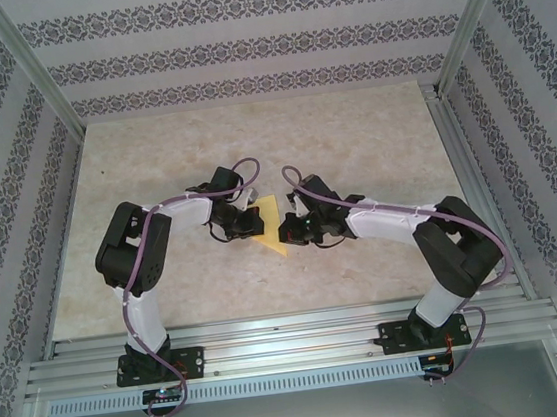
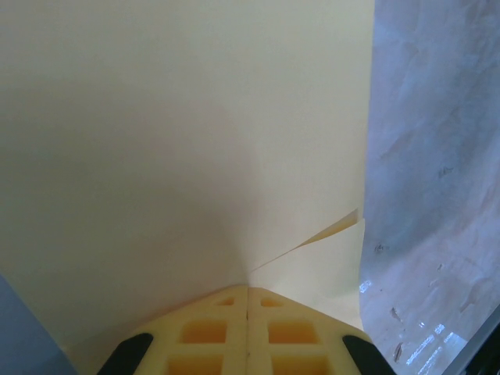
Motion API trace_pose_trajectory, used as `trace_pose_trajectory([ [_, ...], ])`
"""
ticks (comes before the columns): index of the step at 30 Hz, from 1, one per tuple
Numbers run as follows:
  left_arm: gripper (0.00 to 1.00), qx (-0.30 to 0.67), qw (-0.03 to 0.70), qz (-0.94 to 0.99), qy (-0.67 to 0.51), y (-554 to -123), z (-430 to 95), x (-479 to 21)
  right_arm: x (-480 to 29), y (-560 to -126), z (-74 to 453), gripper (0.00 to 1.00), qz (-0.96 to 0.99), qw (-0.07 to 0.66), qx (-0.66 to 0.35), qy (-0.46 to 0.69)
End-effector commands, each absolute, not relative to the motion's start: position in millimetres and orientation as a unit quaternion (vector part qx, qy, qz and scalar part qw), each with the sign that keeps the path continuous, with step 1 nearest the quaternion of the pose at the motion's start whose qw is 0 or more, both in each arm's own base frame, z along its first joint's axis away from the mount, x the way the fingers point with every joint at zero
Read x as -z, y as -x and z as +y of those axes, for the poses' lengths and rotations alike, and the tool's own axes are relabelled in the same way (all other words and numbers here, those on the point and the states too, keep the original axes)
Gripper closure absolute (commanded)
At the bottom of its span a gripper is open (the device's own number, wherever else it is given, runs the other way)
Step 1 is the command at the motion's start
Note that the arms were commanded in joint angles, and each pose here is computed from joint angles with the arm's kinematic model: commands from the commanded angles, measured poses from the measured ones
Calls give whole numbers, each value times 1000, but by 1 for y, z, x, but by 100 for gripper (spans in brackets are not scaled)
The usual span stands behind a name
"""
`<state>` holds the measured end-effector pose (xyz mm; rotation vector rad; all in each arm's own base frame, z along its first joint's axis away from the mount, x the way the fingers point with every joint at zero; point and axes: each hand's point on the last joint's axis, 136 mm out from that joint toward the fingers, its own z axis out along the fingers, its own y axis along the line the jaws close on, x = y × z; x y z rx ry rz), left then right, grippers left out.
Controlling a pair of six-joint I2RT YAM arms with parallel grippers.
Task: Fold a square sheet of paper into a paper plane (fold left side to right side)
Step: Third fold the triangle at the center of the table.
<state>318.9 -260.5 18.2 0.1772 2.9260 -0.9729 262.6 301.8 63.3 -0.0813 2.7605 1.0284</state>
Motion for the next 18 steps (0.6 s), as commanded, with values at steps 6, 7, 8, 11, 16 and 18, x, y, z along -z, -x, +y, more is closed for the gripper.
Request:
trace_pose_trajectory([
  [6, 100, 258, 16, 964, -61, -308, -248, 10, -44, -268, 341, 100, 919, 74, -386, 16],
  [7, 100, 258, 16, 964, -61, -308, -248, 11, -43, -269, 344, 100, 919, 73, -388, 16],
  [8, 100, 258, 16, 964, -61, -307, -248, 11, -40, -270, 344, 100, 919, 73, -386, 15],
  [11, 100, 258, 16, 964, -63, -307, -249, 10, -37, -272, 345, 100, 920, 74, -384, 14],
  [16, 100, 255, 16, 965, -62, -307, -248, 11, -35, -275, 346, 100, 920, 77, -384, 12],
  [18, 100, 255, 16, 965, -62, -307, -248, 11, -35, -278, 348, 100, 919, 79, -385, 12],
])
